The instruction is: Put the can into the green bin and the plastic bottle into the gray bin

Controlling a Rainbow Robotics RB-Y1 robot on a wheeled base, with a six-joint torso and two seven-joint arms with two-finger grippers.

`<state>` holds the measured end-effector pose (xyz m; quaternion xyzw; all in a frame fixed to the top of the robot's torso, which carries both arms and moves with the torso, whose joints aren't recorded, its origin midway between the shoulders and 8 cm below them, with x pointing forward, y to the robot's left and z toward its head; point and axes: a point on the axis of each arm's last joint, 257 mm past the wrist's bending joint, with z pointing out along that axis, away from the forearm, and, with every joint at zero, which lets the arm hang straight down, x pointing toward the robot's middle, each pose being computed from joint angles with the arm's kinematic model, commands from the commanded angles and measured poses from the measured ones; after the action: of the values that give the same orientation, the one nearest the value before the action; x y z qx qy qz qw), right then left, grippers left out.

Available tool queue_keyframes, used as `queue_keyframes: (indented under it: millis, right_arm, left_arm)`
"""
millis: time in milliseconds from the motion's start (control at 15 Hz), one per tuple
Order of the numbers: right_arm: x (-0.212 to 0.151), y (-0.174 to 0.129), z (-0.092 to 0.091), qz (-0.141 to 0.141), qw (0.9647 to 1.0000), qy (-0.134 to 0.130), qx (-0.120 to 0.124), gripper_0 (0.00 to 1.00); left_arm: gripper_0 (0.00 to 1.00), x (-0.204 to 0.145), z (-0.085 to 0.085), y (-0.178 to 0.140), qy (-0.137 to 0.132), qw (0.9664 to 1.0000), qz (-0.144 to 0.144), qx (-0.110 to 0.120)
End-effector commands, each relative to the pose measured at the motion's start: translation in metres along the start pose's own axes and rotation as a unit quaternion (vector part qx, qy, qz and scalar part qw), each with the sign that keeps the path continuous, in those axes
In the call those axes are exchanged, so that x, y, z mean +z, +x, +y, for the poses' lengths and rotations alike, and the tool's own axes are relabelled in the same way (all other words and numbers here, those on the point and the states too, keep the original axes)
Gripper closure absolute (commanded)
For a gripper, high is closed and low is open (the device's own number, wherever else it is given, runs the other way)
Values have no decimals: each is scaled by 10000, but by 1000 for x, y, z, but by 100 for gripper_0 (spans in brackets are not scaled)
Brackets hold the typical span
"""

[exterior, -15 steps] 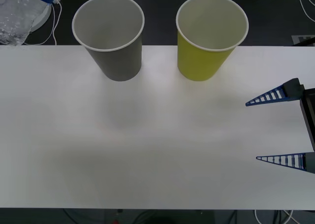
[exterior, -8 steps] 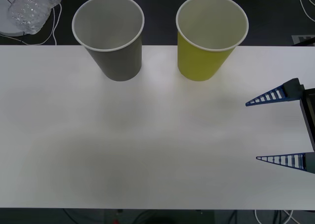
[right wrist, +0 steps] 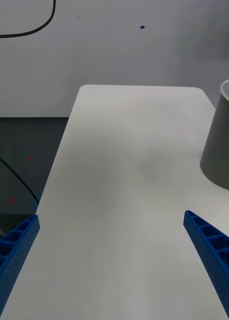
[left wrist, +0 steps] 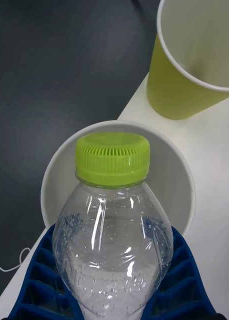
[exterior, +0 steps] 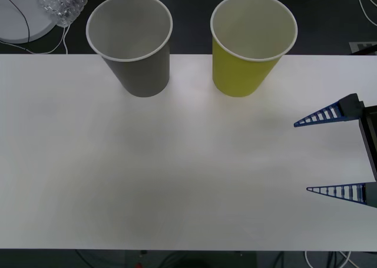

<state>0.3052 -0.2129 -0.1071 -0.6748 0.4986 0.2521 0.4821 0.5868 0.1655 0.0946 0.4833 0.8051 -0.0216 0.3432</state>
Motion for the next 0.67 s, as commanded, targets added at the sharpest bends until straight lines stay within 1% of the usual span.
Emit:
queue_keyframes:
  millis: [67, 267, 400, 533, 667]
  right_arm:
    - [0, 0, 0, 0, 10000, 0, 0, 0]
    - [0, 0, 0, 0, 10000, 0, 0, 0]
    - [0, 0, 0, 0, 10000, 0, 0, 0]
    - [0, 0, 0, 0, 10000, 0, 0, 0]
    - [0, 0, 0, 0, 10000, 0, 0, 0]
  left_arm:
    - [100, 7, -4, -22, 23, 10000, -26, -17]
    - [100, 19, -8, -40, 27, 10000, -68, -40]
    - [100, 27, -13, -51, 31, 10000, -62, -22]
    - [100, 35, -15, -56, -61, 9999, 42, 92]
    - [100, 39, -18, -58, -63, 9999, 66, 138]
